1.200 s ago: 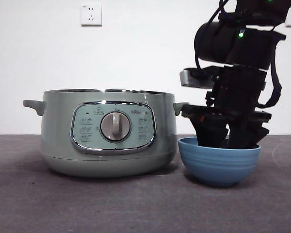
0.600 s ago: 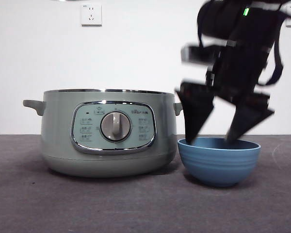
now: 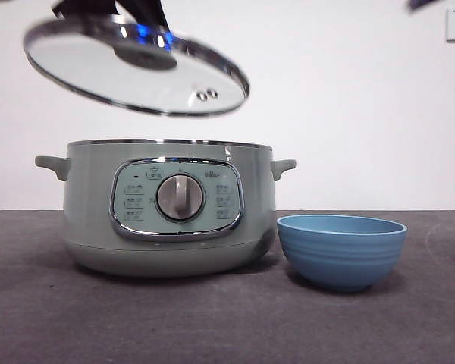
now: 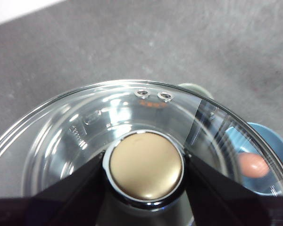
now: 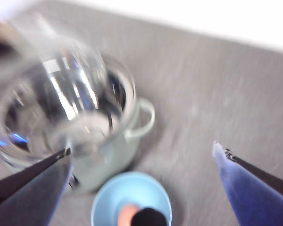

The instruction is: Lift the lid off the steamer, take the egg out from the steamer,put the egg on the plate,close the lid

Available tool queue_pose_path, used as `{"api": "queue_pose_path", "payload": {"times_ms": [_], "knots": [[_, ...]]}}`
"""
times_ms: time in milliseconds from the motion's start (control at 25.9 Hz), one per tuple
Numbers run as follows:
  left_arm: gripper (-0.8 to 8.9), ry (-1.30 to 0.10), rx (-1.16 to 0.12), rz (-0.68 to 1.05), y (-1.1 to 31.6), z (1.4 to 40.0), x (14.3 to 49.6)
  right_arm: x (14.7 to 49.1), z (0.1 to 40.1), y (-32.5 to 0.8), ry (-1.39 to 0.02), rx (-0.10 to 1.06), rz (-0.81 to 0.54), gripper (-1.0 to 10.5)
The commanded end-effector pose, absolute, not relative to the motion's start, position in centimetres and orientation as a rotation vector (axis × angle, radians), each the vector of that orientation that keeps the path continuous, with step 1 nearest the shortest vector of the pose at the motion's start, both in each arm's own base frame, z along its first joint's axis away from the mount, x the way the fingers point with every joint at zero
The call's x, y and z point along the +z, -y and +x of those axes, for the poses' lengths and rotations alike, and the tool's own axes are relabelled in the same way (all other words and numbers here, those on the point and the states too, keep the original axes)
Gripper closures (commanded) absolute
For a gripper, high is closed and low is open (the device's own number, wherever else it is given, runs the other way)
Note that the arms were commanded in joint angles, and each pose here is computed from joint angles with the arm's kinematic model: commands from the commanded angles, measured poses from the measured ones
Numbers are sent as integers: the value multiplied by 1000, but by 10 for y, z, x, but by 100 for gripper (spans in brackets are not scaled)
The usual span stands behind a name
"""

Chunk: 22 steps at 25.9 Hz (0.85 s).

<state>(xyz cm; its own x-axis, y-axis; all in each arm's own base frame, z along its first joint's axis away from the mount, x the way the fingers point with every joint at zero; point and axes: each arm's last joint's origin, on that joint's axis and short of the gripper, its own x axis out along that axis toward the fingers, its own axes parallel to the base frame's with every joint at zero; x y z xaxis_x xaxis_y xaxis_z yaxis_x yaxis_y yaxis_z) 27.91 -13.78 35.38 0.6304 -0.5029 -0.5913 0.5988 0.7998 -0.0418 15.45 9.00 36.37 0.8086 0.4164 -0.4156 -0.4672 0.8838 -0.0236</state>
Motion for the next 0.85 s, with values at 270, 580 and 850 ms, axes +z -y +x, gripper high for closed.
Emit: {"api": "queue_pose_path", "payload": {"times_ms": [270, 580, 850], "knots": [[822, -534, -681, 177, 163, 302, 343, 378, 121, -70, -323, 473, -100, 442], [822, -579, -673, 184, 166, 308, 331, 378, 121, -70, -326, 474, -100, 442], [822, -611, -671, 189, 166, 310, 323, 378, 121, -70, -326, 474, -100, 442]]}}
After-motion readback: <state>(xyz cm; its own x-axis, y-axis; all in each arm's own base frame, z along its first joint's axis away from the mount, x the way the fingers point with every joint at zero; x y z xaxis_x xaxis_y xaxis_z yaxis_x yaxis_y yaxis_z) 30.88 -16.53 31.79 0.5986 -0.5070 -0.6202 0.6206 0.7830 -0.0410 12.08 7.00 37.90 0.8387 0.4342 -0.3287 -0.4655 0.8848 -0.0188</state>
